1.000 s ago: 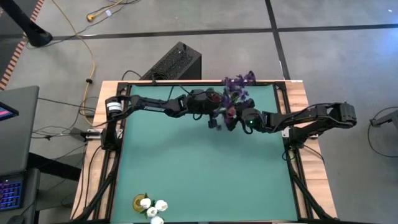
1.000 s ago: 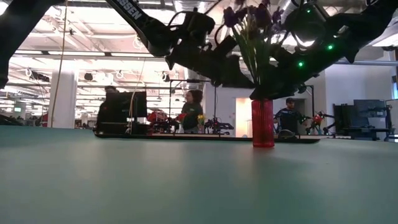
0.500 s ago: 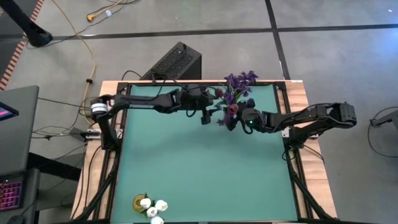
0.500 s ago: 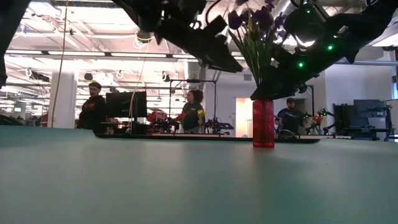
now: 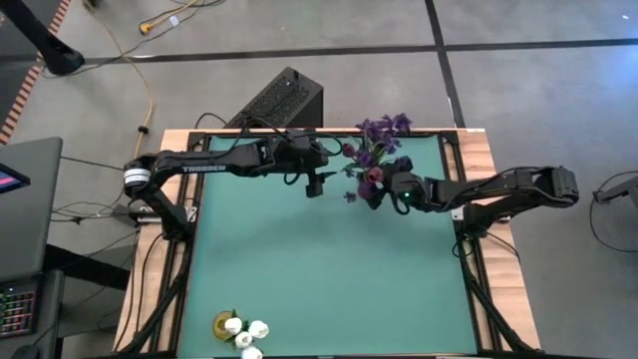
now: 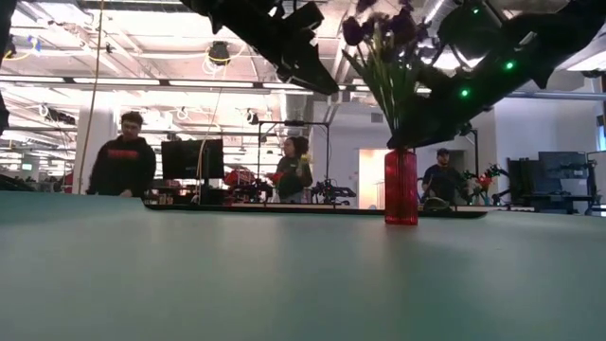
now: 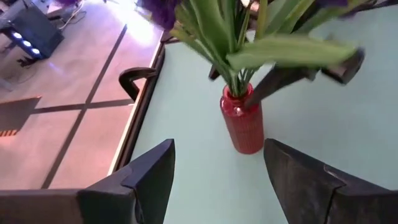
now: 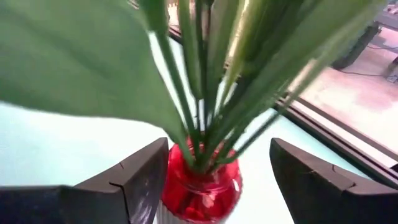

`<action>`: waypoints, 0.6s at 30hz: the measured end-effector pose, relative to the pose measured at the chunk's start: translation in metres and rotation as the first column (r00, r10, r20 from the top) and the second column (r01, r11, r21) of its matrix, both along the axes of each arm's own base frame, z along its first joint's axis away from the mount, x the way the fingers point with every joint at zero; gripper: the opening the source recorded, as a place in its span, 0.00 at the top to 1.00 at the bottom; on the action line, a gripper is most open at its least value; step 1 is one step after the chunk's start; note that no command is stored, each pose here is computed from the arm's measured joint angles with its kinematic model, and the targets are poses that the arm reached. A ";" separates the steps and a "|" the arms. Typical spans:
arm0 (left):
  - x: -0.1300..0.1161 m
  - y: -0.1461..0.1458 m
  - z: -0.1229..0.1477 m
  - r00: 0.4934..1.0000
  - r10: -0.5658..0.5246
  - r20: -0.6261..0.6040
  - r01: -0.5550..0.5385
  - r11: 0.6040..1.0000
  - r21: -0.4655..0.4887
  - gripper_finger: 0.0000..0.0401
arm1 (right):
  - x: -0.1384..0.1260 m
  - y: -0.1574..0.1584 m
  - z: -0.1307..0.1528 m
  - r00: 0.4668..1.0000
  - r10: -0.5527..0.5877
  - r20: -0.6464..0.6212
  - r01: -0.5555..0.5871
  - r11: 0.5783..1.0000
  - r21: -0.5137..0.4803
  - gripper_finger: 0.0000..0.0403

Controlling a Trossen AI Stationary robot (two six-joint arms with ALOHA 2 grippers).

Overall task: Sort flowers into vase by color
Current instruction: Return to Home Position

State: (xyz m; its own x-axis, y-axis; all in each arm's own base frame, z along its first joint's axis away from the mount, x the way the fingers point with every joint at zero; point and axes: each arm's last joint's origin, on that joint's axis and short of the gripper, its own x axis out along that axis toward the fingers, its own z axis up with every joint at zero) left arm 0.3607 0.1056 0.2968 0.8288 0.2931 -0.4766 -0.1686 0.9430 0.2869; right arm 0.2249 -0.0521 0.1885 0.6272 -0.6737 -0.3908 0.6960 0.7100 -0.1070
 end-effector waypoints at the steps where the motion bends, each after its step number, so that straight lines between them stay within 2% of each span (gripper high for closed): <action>1: 0.000 0.000 0.000 1.000 0.003 -0.006 -0.003 1.000 0.003 0.41 | -0.002 0.000 0.002 1.000 0.000 0.000 0.000 1.000 -0.001 0.24; 11: -0.005 -0.001 0.005 1.000 0.010 -0.010 -0.010 1.000 0.013 0.41 | -0.030 0.007 0.021 0.999 0.033 -0.032 -0.032 0.999 0.021 0.24; 16: -0.011 -0.003 0.015 1.000 0.012 0.018 -0.013 1.000 0.017 0.41 | -0.039 0.014 0.031 0.998 0.065 0.008 -0.065 0.998 0.017 0.24; 18: -0.012 -0.003 0.016 1.000 0.012 0.017 -0.012 1.000 0.017 0.41 | -0.040 0.017 0.034 0.993 0.115 0.029 -0.116 0.993 0.034 0.24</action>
